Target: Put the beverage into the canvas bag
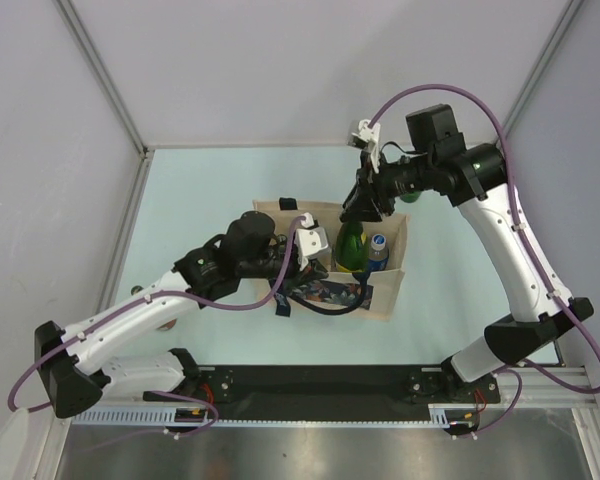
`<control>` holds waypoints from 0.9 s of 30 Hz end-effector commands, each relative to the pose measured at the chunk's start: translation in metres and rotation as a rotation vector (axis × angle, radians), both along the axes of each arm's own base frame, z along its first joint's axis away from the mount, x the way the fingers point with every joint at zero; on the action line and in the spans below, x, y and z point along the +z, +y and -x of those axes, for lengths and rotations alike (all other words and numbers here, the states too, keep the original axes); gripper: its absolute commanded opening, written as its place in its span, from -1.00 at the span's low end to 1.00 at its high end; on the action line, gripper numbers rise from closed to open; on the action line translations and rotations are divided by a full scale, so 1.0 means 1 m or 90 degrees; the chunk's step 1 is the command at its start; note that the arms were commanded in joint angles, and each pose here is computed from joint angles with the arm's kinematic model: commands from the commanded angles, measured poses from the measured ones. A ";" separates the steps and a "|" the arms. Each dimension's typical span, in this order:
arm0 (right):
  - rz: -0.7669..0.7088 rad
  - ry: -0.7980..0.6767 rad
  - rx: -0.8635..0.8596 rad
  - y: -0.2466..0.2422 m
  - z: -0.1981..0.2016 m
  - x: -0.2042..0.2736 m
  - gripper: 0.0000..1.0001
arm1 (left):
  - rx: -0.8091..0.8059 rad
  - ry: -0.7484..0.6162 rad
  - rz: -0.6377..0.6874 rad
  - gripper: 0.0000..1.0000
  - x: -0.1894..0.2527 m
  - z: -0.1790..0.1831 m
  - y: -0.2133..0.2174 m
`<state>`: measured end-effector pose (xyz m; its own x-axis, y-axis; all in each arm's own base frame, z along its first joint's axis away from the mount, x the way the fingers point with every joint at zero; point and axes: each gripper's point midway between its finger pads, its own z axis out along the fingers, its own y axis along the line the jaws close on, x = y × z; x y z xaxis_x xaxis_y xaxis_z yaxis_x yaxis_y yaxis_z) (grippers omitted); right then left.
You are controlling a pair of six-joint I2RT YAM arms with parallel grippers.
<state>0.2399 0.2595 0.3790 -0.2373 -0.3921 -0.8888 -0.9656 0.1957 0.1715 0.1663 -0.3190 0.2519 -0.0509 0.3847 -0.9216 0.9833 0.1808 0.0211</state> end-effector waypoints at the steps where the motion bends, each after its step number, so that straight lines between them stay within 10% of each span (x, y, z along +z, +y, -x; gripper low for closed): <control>1: -0.003 -0.084 0.034 -0.006 0.017 0.009 -1.00 | -0.037 -0.024 0.076 -1.00 0.039 0.015 -0.005; 27: 0.178 -0.033 0.072 -0.028 0.031 -0.176 -1.00 | -0.026 -0.042 0.104 -0.99 0.052 0.011 -0.006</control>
<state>0.2232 0.2259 0.1920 -0.1813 -0.6834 -0.7071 -0.9822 0.1623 0.0949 0.1612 -0.3179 0.2579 -0.0577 0.3673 -0.9283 0.9847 0.1741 0.0077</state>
